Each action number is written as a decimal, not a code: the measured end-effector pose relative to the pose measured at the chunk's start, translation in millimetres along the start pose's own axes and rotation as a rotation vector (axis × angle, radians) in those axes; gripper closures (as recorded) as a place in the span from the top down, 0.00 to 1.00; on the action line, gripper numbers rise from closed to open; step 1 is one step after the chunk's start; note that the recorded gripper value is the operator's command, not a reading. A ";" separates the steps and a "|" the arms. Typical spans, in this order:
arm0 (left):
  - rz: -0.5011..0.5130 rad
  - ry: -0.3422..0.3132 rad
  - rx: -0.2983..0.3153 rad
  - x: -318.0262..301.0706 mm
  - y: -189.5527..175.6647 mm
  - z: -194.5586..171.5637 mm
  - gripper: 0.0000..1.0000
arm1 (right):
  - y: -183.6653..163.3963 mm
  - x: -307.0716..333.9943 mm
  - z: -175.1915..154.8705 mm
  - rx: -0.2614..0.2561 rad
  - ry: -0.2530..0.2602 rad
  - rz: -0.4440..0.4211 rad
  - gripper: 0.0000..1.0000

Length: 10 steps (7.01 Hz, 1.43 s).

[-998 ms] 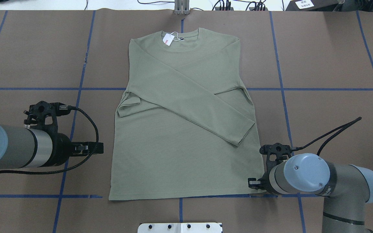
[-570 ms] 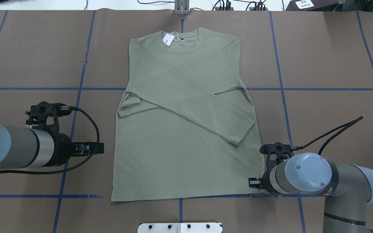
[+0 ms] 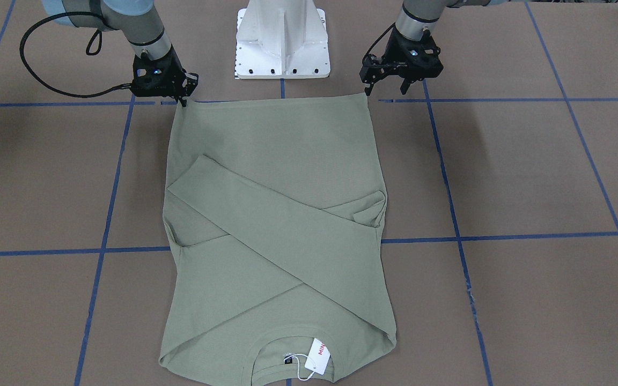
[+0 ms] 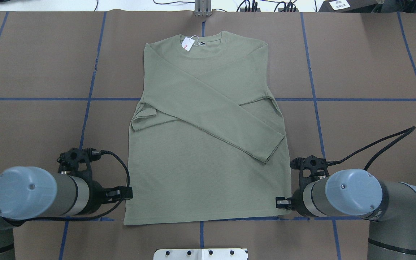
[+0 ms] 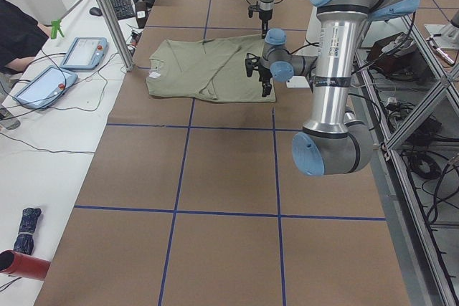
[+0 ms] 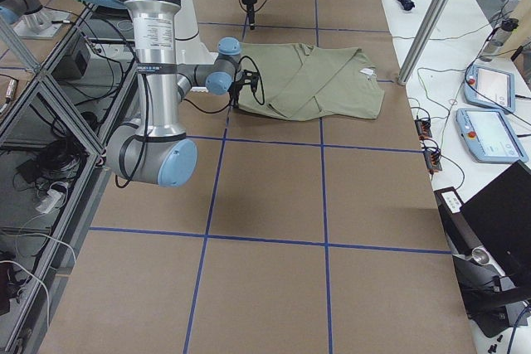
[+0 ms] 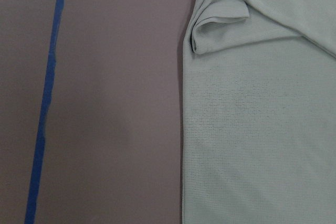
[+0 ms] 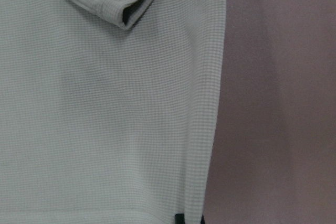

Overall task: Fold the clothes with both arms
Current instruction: 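Lower both grippers and grasp the hem corners nearest the robot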

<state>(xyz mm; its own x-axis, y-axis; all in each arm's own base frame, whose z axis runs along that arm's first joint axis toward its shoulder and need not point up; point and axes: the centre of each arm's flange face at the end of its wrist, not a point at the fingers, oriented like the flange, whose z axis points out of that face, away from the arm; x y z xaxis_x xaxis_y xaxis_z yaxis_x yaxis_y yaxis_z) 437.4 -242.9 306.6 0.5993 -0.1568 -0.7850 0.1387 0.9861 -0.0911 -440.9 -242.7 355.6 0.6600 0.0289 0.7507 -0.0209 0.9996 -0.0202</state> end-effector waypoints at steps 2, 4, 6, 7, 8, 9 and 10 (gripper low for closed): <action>-0.018 -0.046 -0.034 18.9 24.6 48.7 0.99 | -2.0 -3.1 -7.6 0.007 -0.015 0.001 0.00; -0.019 -0.079 -0.024 26.4 25.8 75.6 0.94 | -4.2 -3.8 -9.6 0.012 -0.019 0.003 0.00; -0.020 -0.085 -0.011 25.9 24.4 78.5 0.62 | -5.4 -3.8 -10.3 0.014 -0.020 0.005 0.00; -0.021 -0.086 -0.010 25.3 24.4 78.3 0.47 | -5.6 -3.8 -10.7 0.014 -0.020 0.005 0.00; -0.022 -0.087 -0.010 24.3 25.1 78.4 0.35 | -5.8 -3.8 -11.0 0.014 -0.021 0.005 0.00; -0.021 -0.088 -0.011 23.5 25.6 78.3 0.23 | -6.0 -3.5 -11.4 0.014 -0.021 0.006 0.00; -0.020 -0.088 -0.011 23.5 26.3 77.9 0.02 | -6.4 -2.7 -11.9 0.015 -0.021 0.007 0.00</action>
<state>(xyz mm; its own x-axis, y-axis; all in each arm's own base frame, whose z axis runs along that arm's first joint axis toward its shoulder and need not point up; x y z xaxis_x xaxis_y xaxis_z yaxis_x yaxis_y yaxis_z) 516.5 -224.9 333.5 0.6632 -0.1801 -0.7264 0.1426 0.9833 -0.1136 -433.6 -249.1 345.9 0.6443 0.0355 0.7640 -0.0367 0.9992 -0.0155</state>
